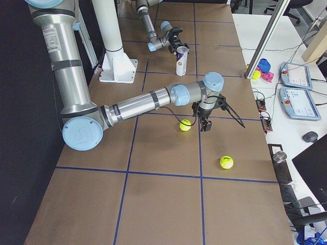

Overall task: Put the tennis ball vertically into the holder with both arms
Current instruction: 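Reach the right gripper down to the nearer tennis ball while left holds can, then grasp the tennis ball with the right gripper and lift it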

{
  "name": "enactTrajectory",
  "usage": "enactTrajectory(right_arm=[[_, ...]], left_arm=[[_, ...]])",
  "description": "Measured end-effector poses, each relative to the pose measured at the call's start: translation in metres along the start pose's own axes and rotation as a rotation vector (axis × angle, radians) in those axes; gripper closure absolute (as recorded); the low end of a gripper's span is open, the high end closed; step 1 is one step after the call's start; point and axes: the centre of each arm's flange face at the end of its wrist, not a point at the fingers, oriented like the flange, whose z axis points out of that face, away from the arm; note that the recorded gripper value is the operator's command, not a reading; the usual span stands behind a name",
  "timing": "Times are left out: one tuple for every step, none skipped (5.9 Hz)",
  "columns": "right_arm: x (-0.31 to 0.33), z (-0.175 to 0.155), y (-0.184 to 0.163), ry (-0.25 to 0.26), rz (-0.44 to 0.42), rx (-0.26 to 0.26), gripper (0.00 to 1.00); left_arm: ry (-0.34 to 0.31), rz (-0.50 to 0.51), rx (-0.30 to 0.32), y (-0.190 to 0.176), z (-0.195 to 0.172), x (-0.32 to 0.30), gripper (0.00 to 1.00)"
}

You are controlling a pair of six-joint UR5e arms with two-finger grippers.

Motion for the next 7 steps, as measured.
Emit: enactTrajectory(right_arm=[[-0.024, 0.012, -0.016, -0.004, 0.012, 0.028, 0.0], [-0.038, 0.036, -0.021, -0.002, 0.032, 0.073, 0.0], [-0.048, 0.068, -0.013, 0.009, 0.049, 0.109, 0.0], [-0.056, 0.093, -0.001, 0.018, 0.053, 0.124, 0.0], [-0.065, 0.111, 0.008, 0.017, 0.046, 0.117, 0.0], [-0.075, 0.125, 0.013, 0.014, 0.033, 0.101, 0.0], [-0.079, 0.138, 0.016, 0.014, 0.026, 0.08, 0.0]], left_arm=[[0.0, 0.0, 0.0, 0.0, 0.0, 0.0, 0.1], [0.0, 0.0, -0.001, 0.0, 0.0, 0.0, 0.1], [0.0, 0.0, -0.001, 0.0, 0.0, 0.0, 0.1], [0.0, 0.0, 0.0, 0.0, 0.0, 0.0, 0.09], [0.0, 0.0, 0.0, 0.0, 0.0, 0.0, 0.09], [0.0, 0.0, 0.0, 0.0, 0.0, 0.0, 0.09], [-0.001, 0.001, 0.0, 0.0, 0.0, -0.001, 0.09]])
